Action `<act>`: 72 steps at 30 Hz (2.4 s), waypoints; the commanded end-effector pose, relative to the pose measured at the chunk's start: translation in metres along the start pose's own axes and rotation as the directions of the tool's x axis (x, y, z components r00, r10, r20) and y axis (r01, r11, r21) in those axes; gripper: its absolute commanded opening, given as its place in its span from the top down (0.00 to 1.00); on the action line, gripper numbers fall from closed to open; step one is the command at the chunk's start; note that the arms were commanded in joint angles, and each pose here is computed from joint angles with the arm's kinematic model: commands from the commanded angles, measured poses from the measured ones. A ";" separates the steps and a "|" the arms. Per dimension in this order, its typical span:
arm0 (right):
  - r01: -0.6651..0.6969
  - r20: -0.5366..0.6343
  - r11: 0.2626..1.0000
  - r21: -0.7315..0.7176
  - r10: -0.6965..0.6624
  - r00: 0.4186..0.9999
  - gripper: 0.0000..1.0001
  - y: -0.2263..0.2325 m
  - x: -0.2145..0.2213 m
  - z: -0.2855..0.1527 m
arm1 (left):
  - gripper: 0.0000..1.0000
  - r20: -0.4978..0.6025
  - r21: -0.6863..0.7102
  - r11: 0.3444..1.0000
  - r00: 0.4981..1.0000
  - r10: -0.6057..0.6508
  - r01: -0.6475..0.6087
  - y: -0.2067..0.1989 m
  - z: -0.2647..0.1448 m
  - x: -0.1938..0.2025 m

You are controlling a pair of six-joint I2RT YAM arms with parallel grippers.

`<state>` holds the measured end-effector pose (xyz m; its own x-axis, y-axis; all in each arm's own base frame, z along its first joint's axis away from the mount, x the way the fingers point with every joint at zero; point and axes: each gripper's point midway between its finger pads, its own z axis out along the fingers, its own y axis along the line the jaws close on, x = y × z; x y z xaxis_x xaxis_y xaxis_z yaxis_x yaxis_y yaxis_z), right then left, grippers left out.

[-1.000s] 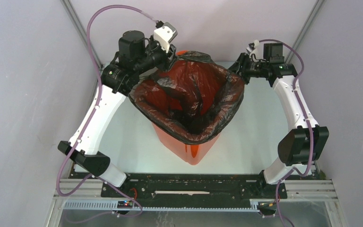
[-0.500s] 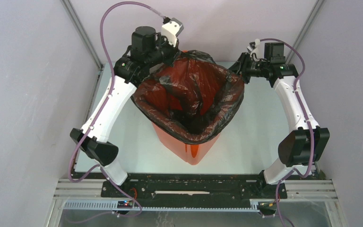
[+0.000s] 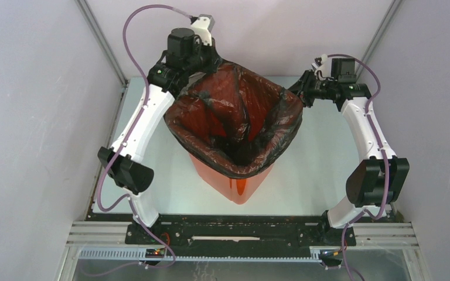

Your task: Put the trash bags into the trash bin

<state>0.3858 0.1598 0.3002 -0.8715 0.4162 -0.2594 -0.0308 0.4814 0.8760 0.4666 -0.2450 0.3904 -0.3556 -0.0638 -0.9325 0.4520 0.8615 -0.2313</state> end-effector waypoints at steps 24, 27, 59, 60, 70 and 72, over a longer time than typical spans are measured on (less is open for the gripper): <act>0.063 -0.005 0.998 0.011 -0.063 0.998 0.67 0.001 0.003 0.011 | 0.89 -0.172 0.048 0.814 0.807 -0.564 0.579 0.032 -0.028 0.084; 0.075 0.006 0.993 0.088 -0.076 0.997 0.59 -0.001 -0.002 0.001 | 0.70 -0.132 -0.005 0.830 0.823 -0.553 0.557 0.047 -0.045 0.072; 0.058 0.064 0.997 0.043 -0.060 0.996 0.35 0.034 0.131 -0.098 | 0.47 -0.069 -0.186 0.721 0.723 -0.688 0.668 0.060 -0.165 0.133; 0.062 0.065 0.997 0.053 -0.066 0.996 0.35 0.031 0.131 -0.096 | 0.49 -0.075 -0.185 0.712 0.713 -0.697 0.677 0.059 -0.164 0.137; 0.072 0.067 0.996 0.060 -0.076 0.995 0.58 0.012 0.102 -0.059 | 0.60 -0.090 -0.137 0.636 0.630 -0.771 0.759 0.044 -0.167 0.165; 0.067 0.052 0.996 0.058 -0.070 0.996 0.61 0.009 0.097 -0.048 | 0.63 -0.094 -0.123 0.631 0.624 -0.776 0.766 0.039 -0.167 0.167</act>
<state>0.2518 0.1577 0.2984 -0.8564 0.4269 -0.2905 0.0027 0.5661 0.8243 0.2923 -0.1238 0.2583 -0.6520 -0.6480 -0.3936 -0.1463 0.6169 -0.7733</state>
